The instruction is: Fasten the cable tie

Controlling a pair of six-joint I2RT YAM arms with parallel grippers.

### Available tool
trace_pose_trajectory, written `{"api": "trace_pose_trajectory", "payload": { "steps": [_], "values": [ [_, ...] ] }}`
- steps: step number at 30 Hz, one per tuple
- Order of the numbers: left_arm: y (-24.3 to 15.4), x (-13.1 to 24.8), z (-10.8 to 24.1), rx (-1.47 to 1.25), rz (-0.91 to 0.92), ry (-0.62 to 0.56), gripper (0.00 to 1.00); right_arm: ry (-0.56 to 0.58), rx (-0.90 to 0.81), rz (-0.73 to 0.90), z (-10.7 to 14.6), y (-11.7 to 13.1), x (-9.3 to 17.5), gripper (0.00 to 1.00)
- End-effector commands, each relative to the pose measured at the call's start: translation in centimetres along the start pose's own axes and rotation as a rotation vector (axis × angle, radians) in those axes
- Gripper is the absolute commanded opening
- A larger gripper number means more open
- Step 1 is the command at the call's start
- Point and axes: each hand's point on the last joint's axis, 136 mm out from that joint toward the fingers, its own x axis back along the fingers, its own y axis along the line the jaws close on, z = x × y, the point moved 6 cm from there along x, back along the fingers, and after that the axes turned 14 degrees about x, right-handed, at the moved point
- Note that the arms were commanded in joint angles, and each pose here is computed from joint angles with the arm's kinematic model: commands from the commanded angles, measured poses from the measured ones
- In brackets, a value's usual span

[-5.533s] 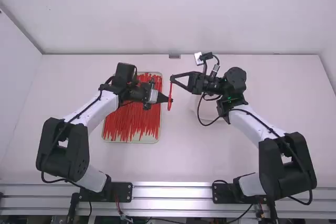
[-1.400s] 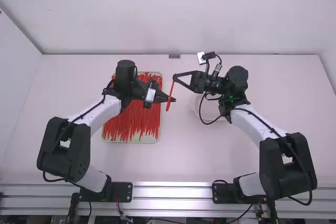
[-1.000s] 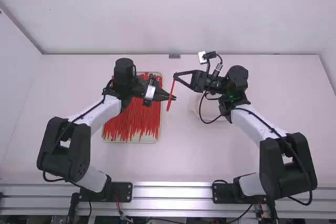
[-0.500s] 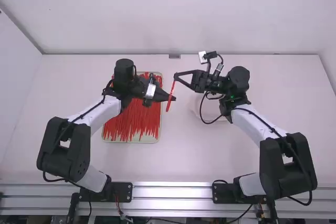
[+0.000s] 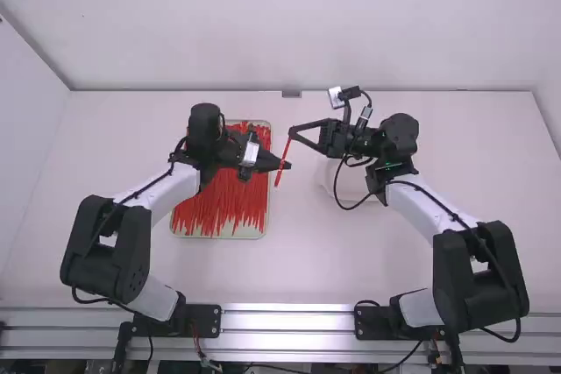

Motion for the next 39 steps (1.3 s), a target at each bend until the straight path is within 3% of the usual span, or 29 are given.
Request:
{"api": "trace_pose_trajectory", "payload": {
  "steps": [1, 20, 33, 35, 36, 38, 39],
  "values": [
    [-0.7, 0.5, 2.3, 0.078, -0.042, 0.021, 0.02, -0.09, 0.071, 0.025, -2.5, 0.9, 0.4, 0.0],
    [-4.4, 1.2, 10.0, 0.29, -0.194, 0.138, 0.02, -0.157, 0.142, 0.019, -3.9, 1.8, 1.2, 0.0],
    [-5.7, 1.1, 10.1, 0.315, -0.175, 0.091, 0.02, -0.186, 0.195, 0.039, -4.3, 1.7, 1.8, 0.0],
    [-5.7, 1.0, 9.7, 0.301, -0.158, 0.077, 0.02, -0.204, 0.222, 0.054, -4.7, 1.6, 2.2, 0.11],
    [-5.7, 1.0, 9.6, 0.29, -0.154, 0.072, 0.02, -0.21, 0.263, 0.067, -4.8, 1.5, 2.4, 0.25],
    [-5.5, 1.0, 9.2, 0.29, -0.154, 0.062, 0.02, -0.206, 0.324, 0.09, -4.9, 1.1, 2.9, 0.57],
    [-5.4, 1.0, 9.1, 0.296, -0.156, 0.058, 0.02, -0.203, 0.328, 0.102, -4.8, 0.9, 3.1, 0.92]
  ]
}}
